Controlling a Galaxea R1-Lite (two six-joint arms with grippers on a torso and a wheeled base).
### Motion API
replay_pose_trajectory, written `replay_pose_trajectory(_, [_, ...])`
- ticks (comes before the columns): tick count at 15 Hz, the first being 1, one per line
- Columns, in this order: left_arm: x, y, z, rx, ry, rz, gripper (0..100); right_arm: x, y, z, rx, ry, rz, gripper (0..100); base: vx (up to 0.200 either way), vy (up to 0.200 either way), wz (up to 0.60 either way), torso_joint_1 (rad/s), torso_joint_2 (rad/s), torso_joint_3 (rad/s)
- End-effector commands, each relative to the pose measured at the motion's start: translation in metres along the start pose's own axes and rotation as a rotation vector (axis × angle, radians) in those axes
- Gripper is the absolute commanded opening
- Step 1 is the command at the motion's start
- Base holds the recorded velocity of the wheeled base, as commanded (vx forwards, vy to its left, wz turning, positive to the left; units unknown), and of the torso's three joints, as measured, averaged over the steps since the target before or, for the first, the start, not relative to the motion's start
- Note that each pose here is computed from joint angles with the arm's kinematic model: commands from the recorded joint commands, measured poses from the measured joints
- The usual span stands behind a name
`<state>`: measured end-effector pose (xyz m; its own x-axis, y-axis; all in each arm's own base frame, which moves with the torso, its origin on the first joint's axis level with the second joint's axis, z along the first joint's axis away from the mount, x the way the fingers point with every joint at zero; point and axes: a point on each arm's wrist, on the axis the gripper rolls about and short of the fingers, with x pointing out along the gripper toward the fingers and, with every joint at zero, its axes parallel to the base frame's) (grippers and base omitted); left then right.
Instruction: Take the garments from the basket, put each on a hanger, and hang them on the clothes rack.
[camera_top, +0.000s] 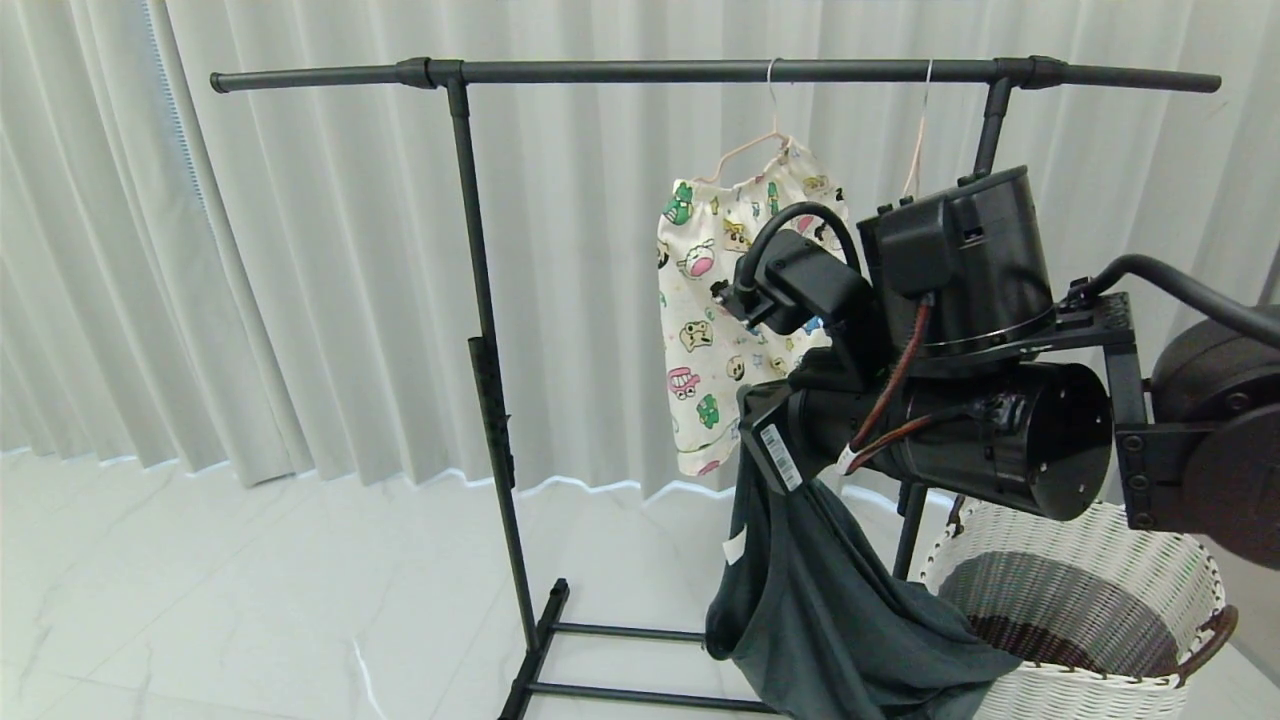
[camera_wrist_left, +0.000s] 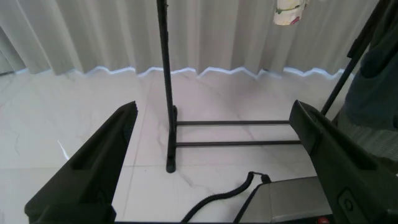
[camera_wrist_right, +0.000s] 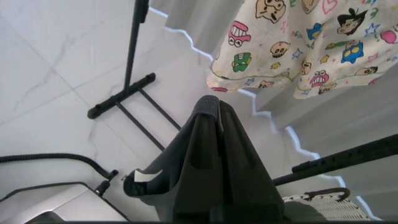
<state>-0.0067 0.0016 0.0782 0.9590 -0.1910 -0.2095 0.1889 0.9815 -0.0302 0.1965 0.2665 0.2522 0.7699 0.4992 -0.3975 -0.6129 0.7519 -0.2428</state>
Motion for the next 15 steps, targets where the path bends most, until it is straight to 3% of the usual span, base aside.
replay_pose_trajectory(1, [0.001,0.000,0.000,0.002,0.013,-0.004,100,0.002,-0.001,-0.002,-0.001,0.009,-0.004,0,0.000,0.000,0.00,0.000,0.00,0.000])
replay_pose_trajectory(6, [-0.005,0.001,-0.002,0.006,-0.075,-0.049,100,0.002,-0.001,-0.002,0.002,0.007,-0.004,0,0.000,0.000,0.00,0.000,0.00,0.000])
replay_pose_trajectory(7, [-0.014,0.000,0.018,0.001,-0.163,-0.071,100,0.003,-0.005,-0.001,0.017,0.004,-0.014,0,0.000,0.000,0.00,0.000,0.00,0.000])
replay_pose_trajectory(9, [-0.011,-0.005,0.127,-0.119,-0.227,-0.134,100,0.001,-0.008,0.000,0.059,-0.003,-0.022,0,0.000,0.000,0.00,0.000,0.00,0.000])
replay_pose_trajectory(10, [0.007,-0.009,0.163,-0.121,-0.206,-0.135,100,0.000,-0.009,0.002,0.066,-0.009,-0.024,0,0.000,0.000,0.00,0.000,0.00,0.000])
replay_pose_trajectory(11, [0.028,-0.013,0.184,-0.115,-0.163,-0.137,100,-0.003,-0.011,0.004,0.069,-0.019,-0.023,0,0.000,0.000,0.00,0.000,0.00,0.000])
replay_pose_trajectory(12, [0.047,-0.020,0.199,-0.101,-0.120,-0.204,100,-0.006,-0.012,0.007,0.073,-0.030,-0.023,0,0.000,0.000,0.00,0.000,0.00,0.000])
replay_pose_trajectory(13, [0.069,-0.035,0.210,-0.085,-0.067,-0.294,100,-0.009,-0.013,0.011,0.078,-0.045,-0.024,0,0.000,0.000,0.00,0.000,0.00,0.000])
replay_pose_trajectory(15, [0.109,-0.064,0.203,-0.039,0.086,-0.397,100,-0.015,-0.016,0.016,0.087,-0.068,-0.026,0,0.000,0.000,0.00,0.000,0.00,0.000])
